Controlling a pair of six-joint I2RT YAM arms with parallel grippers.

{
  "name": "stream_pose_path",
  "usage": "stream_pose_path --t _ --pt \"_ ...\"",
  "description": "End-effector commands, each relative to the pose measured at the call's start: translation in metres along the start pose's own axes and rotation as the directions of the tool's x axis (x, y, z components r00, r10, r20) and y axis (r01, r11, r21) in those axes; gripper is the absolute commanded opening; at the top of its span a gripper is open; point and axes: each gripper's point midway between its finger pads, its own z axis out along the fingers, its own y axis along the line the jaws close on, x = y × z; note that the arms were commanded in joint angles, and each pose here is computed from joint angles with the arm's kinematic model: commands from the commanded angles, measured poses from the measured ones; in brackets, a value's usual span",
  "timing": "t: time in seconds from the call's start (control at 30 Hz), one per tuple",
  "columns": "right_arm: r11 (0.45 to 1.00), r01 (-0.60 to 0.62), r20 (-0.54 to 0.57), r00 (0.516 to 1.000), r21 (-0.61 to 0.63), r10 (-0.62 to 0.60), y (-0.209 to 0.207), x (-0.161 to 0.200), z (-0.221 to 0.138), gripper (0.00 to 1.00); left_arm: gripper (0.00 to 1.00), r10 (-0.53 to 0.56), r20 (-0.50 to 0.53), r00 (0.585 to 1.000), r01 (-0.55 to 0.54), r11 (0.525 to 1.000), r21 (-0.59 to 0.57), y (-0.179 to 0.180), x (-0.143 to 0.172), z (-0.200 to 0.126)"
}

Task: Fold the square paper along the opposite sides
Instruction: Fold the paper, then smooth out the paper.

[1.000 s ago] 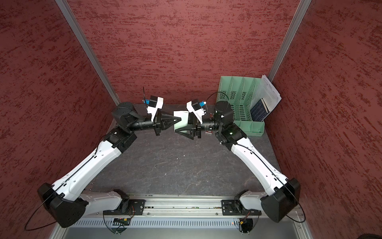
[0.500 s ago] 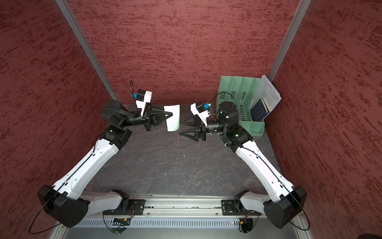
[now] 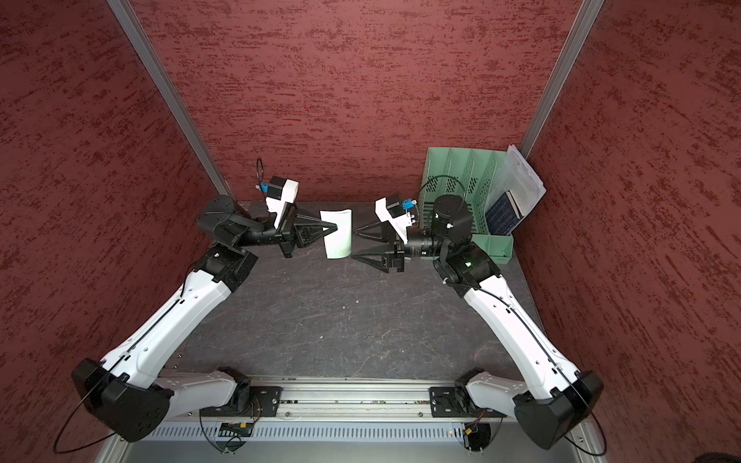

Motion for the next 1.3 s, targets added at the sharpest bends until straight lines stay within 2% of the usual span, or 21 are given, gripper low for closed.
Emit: stream_pose_path --t 0.0,0.3,0.7,1.27 --pt "1.0 0.023 0.002 1.0 0.019 -0.023 -0.002 -0.008 -0.003 0.63 0.0 0.022 -0.003 1.0 -0.022 0.999 0.034 -0.012 -0.003 0.0" --pt "0.999 0.006 0.016 1.0 -0.038 -0.005 -0.002 -0.012 0.002 0.6 0.0 -0.001 -0.008 1.0 0.002 0.996 0.088 -0.015 0.0 0.01" --pt "0.998 -0.005 0.027 1.0 -0.069 0.007 -0.001 -0.011 0.004 0.41 0.0 -0.008 -0.007 1.0 0.008 0.995 0.103 -0.014 0.001 0.014" --pt "0.998 0.001 0.03 1.0 -0.058 0.001 -0.002 -0.01 0.003 0.27 0.0 0.005 -0.003 1.0 -0.005 0.995 0.103 -0.018 -0.001 0.013"
